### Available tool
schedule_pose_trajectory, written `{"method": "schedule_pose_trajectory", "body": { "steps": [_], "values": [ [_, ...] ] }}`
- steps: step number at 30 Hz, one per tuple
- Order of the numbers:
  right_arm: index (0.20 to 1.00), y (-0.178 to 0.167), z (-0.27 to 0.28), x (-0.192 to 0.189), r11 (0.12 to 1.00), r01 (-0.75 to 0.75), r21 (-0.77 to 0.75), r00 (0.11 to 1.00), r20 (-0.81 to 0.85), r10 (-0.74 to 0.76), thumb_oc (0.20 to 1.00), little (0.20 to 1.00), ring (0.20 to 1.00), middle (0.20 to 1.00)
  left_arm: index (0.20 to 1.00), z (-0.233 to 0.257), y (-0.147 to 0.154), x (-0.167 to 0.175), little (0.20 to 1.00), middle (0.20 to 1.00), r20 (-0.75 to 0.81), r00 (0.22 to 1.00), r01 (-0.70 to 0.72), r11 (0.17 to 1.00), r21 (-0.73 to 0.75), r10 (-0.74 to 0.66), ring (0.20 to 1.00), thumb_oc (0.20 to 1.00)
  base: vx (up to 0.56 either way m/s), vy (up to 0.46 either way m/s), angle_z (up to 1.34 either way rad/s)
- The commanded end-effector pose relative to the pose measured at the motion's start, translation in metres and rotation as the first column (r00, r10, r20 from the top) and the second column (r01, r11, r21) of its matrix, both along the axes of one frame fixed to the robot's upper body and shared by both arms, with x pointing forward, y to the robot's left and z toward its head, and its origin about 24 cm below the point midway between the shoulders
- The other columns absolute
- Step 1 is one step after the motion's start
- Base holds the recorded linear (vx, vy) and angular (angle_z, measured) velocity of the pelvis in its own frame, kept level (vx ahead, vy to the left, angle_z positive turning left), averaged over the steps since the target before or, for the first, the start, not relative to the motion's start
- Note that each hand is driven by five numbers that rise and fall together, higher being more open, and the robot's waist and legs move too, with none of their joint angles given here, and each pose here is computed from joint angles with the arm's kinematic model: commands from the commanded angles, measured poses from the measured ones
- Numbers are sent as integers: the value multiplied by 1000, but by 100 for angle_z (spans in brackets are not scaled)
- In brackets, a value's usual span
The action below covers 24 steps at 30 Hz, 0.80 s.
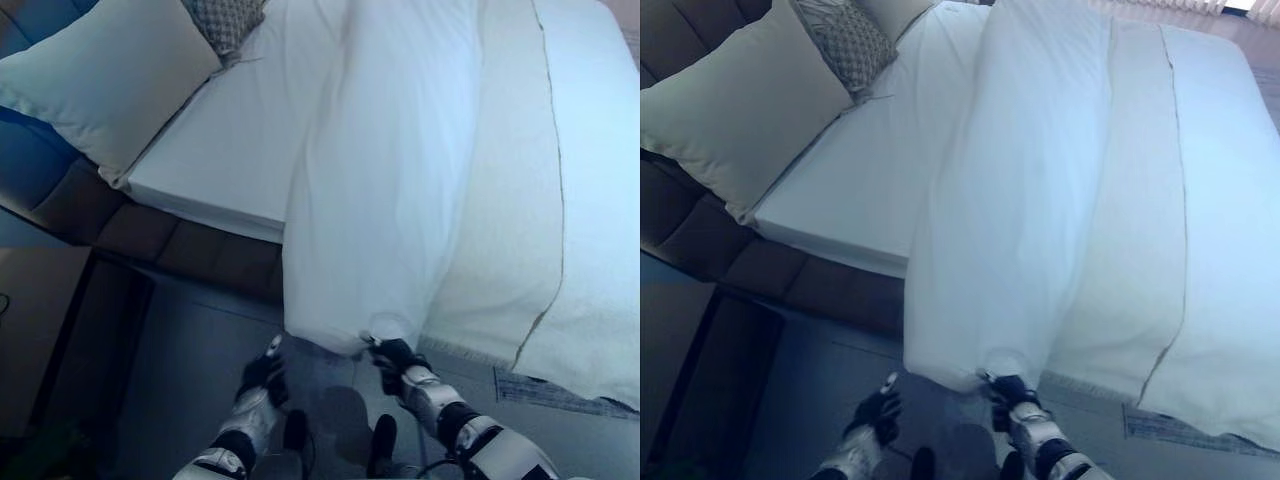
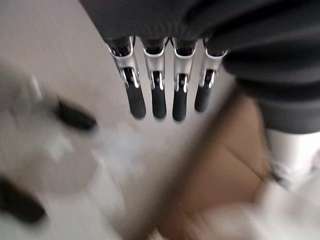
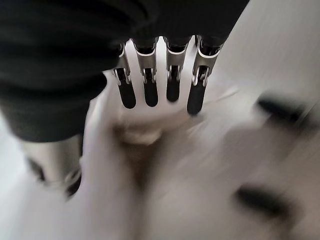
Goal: Make the bed
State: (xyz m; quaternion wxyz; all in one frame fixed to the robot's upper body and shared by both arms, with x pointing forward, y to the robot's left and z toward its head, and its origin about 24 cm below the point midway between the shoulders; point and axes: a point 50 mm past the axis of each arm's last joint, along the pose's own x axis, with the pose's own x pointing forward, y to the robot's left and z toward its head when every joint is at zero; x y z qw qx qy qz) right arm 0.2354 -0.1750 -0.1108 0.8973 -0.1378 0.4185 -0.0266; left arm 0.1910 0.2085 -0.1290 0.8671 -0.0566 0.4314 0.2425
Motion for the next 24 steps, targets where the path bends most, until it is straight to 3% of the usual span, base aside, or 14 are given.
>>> {"method": "schedule_pose_trajectory", "body": {
  "steps": [1, 6, 10, 14, 17, 18, 19, 20, 24],
  "values": [
    [1000, -24, -15, -28, 991, -75, -113, 992, -111, 62, 1000, 1000, 1000, 1000, 1000, -13, 0, -23, 1000, 1000, -124, 981, 155, 987, 45, -149, 1000, 1000, 113, 7, -5],
    [1000, -75, -26, -73, 939, -180, -293, 949, -304, 87, 1000, 1000, 1000, 1000, 1000, -26, 16, -64, 1000, 1000, -297, 924, 274, 959, 75, -240, 1000, 1000, 88, -1, -17],
    [1000, -99, -32, -108, 962, -7, -272, 936, -341, -89, 1000, 1000, 1000, 1000, 1000, -29, 21, -77, 1000, 1000, -363, 876, 367, 927, 78, -316, 1000, 1000, 120, -31, -3],
    [1000, -102, -32, -114, 962, 142, -235, 935, -287, -208, 1000, 1000, 1000, 1000, 1000, -27, 24, -73, 1000, 1000, -336, 890, 356, 930, 88, -309, 1000, 1000, 87, -62, -3],
    [1000, -103, -24, -97, 949, 251, -193, 944, -168, -284, 1000, 1000, 1000, 1000, 1000, -19, 24, -53, 1000, 1000, -233, 930, 313, 944, 104, -283, 1000, 1000, 1, -72, -14],
    [1000, -101, -14, -78, 943, 306, -130, 947, -60, -315, 1000, 1000, 1000, 1000, 1000, -5, 20, -25, 1000, 1000, -73, 963, 267, 958, 106, -260, 1000, 1000, -51, -46, -12],
    [1000, -101, -14, -78, 943, 306, -130, 947, -60, -315, 1000, 1000, 1000, 1000, 1000, -5, 20, -25, 1000, 1000, -73, 963, 267, 958, 106, -260, 1000, 1000, -148, -84, 8],
    [1000, -94, 7, -42, 953, 301, -31, 948, 115, -296, 1000, 1000, 1000, 1000, 1000, 25, 10, 16, 1000, 1000, 179, 954, 228, 969, 95, -242, 1000, 1000, -103, -37, 18],
    [1000, -82, 43, -2, 977, 210, 42, 928, 307, -212, 1000, 1000, 1000, 1000, 1000, 53, 5, 43, 1000, 1000, 355, 903, 237, 969, 64, -244, 1000, 1000, 31, 12, -2]
  ]
}}
